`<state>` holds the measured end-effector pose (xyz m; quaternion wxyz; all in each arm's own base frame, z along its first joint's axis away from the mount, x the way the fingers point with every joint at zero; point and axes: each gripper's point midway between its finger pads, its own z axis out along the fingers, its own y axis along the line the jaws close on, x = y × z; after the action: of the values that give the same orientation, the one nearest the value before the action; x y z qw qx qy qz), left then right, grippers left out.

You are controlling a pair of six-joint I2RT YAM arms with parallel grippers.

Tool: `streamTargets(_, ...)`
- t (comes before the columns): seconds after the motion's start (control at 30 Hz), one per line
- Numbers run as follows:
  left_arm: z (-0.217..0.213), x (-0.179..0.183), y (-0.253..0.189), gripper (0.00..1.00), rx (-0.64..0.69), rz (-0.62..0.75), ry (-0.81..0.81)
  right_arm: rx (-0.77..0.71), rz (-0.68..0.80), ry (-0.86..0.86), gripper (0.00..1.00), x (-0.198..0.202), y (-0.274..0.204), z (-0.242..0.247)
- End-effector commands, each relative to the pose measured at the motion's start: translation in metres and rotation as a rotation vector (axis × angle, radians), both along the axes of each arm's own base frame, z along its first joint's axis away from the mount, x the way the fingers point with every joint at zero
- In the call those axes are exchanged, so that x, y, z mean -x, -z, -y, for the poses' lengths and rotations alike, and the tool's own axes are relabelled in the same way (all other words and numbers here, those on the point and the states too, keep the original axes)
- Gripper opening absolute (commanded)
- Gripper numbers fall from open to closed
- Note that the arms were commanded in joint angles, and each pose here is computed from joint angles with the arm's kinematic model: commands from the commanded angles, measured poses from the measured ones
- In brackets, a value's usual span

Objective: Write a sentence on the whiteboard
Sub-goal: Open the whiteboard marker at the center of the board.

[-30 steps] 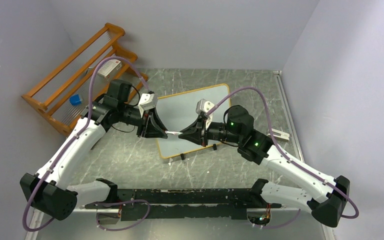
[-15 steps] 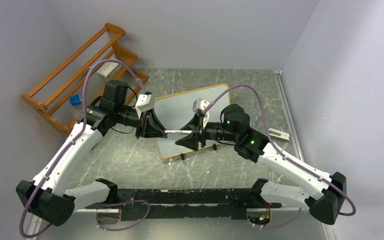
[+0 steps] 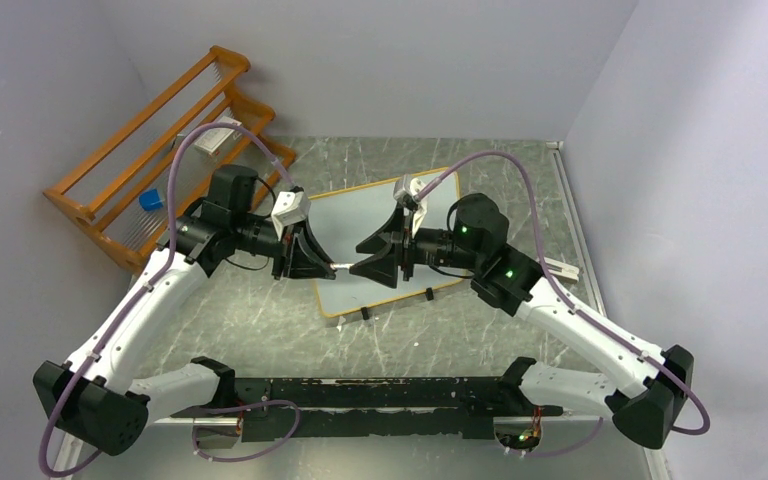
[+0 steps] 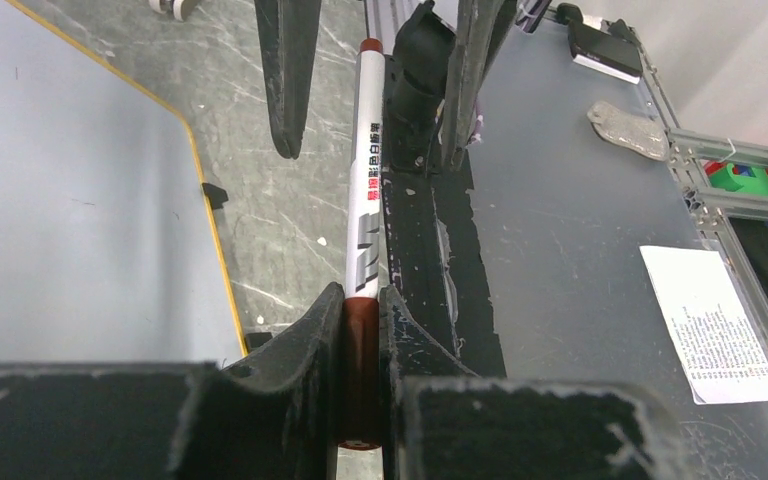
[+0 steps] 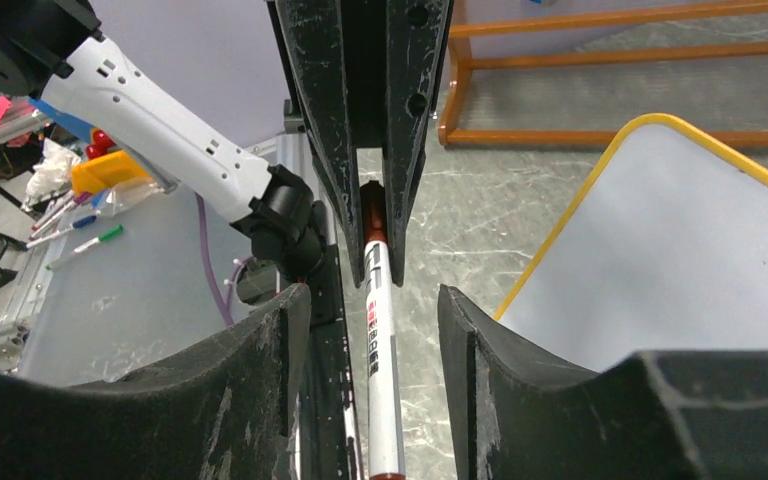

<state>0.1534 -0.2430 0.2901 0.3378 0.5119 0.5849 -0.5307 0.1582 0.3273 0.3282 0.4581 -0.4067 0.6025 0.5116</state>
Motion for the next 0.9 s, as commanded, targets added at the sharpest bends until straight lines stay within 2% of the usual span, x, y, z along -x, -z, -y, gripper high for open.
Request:
streamTargets(0.0,0.003,0.003,-0.011,0.05,0.054,0.044,0.039,-0.02,-0.023,-0.012,0.52,-0.001,-0.013,-0.002)
streamTargets(0.4,0.005,0.0,-0.016,0.05,0.064,0.052,0.043,0.063,-0.06,-0.029,0.48,0.0,0.005,-0.002)
streamTargets(0.67,0.004,0.001,-0.014,0.05,0.053,0.047,0.044,0.069,-0.04,-0.032,0.37,0.001,0.005,0.001)
streamTargets(0.87,0.004,0.002,-0.011,0.05,0.047,0.043,0.053,0.056,-0.036,-0.044,0.33,0.003,0.001,0.002)
